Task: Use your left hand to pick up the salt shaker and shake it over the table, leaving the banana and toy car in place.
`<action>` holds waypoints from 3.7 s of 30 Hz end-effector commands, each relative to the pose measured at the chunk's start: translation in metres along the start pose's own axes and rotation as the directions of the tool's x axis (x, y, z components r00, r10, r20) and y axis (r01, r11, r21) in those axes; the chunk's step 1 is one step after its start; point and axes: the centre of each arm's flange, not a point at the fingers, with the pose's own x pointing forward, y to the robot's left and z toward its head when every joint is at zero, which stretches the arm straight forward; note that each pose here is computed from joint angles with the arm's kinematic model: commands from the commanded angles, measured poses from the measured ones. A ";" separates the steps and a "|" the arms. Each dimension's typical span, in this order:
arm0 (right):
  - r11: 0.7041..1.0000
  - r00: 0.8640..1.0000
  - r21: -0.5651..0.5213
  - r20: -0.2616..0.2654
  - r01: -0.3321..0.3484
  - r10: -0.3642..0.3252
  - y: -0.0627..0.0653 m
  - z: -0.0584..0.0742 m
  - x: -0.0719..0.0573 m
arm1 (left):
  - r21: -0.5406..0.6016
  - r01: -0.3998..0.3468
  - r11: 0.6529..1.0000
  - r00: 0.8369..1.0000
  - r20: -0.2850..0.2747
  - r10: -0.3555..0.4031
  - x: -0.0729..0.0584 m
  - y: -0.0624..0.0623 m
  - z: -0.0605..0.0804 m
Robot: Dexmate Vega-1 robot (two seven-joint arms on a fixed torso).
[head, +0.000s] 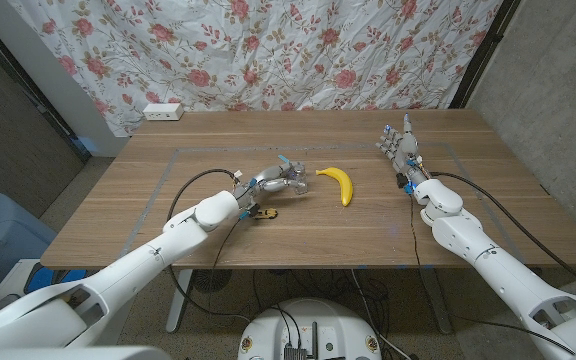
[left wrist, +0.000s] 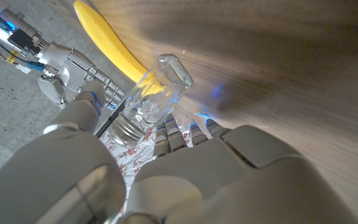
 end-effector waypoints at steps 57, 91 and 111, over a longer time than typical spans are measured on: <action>1.000 1.000 0.000 0.000 0.000 0.000 0.000 0.000 0.000 | 0.116 -0.263 0.958 0.963 -0.025 0.267 -0.008 -0.021 0.002; 1.000 1.000 0.000 0.000 0.000 0.000 0.000 0.000 0.000 | 0.181 -0.352 0.919 0.933 -0.008 0.359 -0.002 -0.030 0.000; 1.000 1.000 0.000 0.000 0.000 0.000 0.000 0.000 0.000 | 0.211 -0.426 0.880 0.904 0.058 0.424 -0.011 -0.014 0.021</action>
